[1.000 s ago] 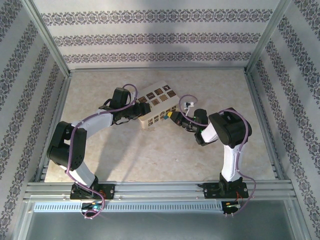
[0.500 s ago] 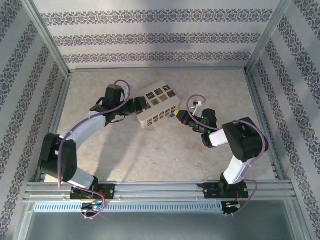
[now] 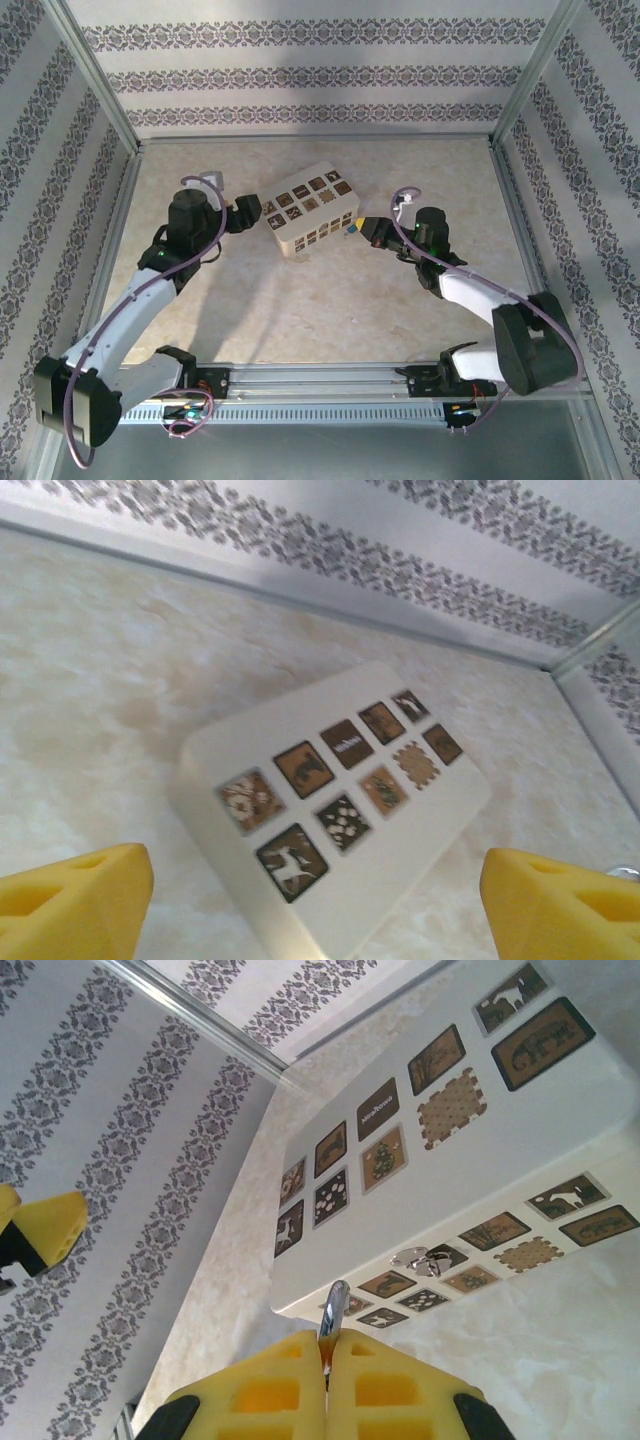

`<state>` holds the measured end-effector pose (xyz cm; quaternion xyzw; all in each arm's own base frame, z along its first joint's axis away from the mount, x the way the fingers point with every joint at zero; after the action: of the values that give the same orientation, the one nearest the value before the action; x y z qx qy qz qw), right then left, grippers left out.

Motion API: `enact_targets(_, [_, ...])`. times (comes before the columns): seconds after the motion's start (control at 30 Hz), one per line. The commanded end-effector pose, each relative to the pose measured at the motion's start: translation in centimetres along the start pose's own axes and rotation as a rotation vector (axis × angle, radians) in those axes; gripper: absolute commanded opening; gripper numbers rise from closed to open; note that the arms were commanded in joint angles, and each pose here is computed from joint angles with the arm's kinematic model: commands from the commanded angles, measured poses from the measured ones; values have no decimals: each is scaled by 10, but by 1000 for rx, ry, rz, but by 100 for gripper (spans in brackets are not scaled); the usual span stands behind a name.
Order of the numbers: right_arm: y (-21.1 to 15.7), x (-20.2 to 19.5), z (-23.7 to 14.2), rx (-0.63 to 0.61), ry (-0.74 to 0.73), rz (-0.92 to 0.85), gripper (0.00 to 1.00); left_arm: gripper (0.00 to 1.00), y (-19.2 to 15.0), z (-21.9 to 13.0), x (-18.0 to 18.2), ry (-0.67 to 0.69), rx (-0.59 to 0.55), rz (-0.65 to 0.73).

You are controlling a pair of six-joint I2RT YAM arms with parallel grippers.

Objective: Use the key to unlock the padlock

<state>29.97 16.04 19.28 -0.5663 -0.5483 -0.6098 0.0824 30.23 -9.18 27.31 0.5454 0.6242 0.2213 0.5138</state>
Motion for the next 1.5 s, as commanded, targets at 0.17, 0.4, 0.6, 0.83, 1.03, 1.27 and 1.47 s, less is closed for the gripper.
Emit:
enact_targets(0.17, [-16, 18, -29, 197, -78, -44, 0, 88, 14, -35, 29, 197, -191, 83])
enact_targets(0.4, [-45, 21, -48, 370, -110, 19, 0, 90, 20, -53, 37, 257, -263, 98])
enact_targets(0.6, [-70, 11, -57, 468, -158, 83, 0, 90, 18, -54, 39, 267, -265, 95])
enact_targets(0.83, [-100, -4, -47, 594, -194, 143, 0, 90, 18, -56, 39, 265, -266, 90])
enact_targets(1.03, [-118, -15, -28, 679, -204, 155, 0, 90, 17, -58, 40, 272, -267, 87])
enact_targets(1.27, [-135, -22, -6, 772, -194, 179, 0, 91, 16, -61, 41, 277, -264, 87])
enact_targets(1.47, [-143, -30, 1, 799, -201, 200, 0, 91, 15, -63, 42, 283, -263, 88])
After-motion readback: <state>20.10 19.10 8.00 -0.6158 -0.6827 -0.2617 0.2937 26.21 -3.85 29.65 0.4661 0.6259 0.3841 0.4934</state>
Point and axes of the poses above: each hand's point on the last joint's axis, 136 mm out from that joint toward the fingers, its own z axis out along the fingers, its own x axis along the line the jaws close on, y = z × x, the point moved 5 cm from there along -z, back along the fingers, and after that the axes turned 1 degree about z, right-handed, at the moved point
